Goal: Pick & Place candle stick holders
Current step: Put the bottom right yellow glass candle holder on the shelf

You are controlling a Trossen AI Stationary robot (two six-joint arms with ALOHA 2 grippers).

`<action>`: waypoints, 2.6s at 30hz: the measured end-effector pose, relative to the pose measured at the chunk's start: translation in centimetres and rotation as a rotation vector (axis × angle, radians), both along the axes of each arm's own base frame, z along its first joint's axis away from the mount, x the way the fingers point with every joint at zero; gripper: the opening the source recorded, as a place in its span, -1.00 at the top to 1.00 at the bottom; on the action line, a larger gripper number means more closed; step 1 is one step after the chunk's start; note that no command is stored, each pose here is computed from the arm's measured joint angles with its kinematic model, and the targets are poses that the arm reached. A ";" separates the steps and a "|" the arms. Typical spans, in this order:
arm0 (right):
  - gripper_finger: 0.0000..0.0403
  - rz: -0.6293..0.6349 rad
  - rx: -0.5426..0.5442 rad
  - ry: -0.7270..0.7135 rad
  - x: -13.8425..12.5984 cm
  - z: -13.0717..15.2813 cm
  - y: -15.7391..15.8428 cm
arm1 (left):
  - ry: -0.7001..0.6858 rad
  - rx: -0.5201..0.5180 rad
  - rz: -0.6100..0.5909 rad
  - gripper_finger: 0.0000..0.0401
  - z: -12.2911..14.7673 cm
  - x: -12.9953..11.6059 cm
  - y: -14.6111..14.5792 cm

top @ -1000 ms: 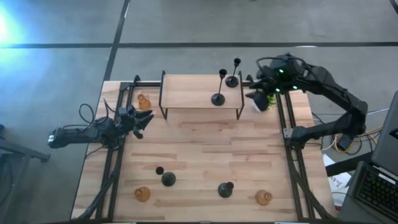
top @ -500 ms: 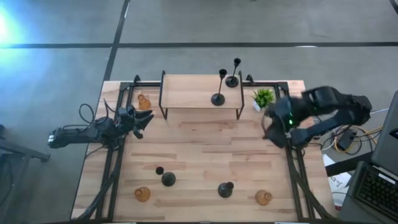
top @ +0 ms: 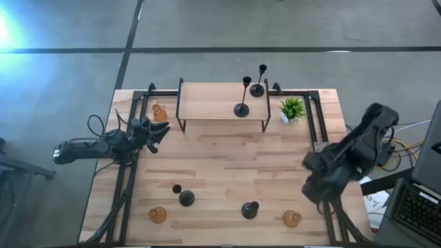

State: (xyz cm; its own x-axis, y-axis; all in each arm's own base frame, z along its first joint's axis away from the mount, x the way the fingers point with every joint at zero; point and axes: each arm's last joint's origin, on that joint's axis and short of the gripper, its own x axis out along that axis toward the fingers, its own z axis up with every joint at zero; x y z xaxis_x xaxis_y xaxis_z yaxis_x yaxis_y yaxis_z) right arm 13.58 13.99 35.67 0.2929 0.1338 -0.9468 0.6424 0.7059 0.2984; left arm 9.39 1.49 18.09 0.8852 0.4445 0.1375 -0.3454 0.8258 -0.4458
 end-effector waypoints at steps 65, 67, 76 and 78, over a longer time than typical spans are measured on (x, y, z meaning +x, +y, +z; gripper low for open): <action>0.88 -0.124 -0.011 0.104 1.9 -14.4 3.9 | -0.053 -0.071 -0.011 0.26 0.2 0.0 0.0; 0.88 -0.110 -0.020 0.076 2.0 -13.4 2.5 | -0.061 -0.067 -0.011 0.26 0.2 0.0 0.0; 0.88 -0.083 -0.030 -0.146 4.0 -8.5 -5.1 | -0.083 -0.017 -0.023 0.26 1.2 -0.2 -0.1; 0.88 -0.068 -0.038 -0.188 4.6 -7.3 -6.9 | -0.089 0.004 -0.041 0.26 1.8 -0.3 -0.1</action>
